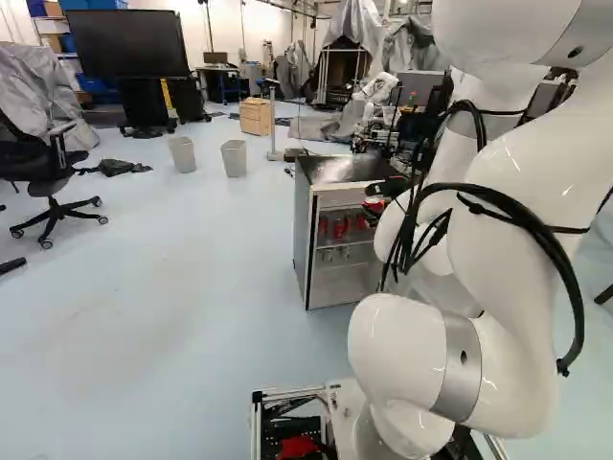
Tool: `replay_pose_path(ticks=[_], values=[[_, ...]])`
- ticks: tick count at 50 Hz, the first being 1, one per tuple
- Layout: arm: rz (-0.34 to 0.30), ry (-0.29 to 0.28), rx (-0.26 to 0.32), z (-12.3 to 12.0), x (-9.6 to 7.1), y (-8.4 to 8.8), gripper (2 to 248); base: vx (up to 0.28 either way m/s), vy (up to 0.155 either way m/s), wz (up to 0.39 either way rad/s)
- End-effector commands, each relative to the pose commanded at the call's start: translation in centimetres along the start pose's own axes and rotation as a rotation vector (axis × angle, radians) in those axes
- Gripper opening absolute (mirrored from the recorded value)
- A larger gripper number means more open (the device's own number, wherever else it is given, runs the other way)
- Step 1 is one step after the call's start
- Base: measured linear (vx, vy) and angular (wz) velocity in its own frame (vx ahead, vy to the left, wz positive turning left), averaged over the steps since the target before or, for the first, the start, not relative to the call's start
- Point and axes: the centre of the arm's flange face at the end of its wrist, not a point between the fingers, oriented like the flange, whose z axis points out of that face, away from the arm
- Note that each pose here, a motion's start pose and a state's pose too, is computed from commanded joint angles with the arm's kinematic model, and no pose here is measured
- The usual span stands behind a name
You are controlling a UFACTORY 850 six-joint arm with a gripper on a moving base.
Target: Grab a drink from the fridge
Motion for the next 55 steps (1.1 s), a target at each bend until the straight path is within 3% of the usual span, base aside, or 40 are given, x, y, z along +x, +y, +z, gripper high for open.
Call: replay_pose_path(ticks=[41,55], values=[[-0.049,0.072,-0.019,-0.1,3.8,0.7,94,0.0,0.0,0.0],[-0.04,0.081,-0.065,0.2,5.1,1.1,94,0.0,0.0,0.0]])
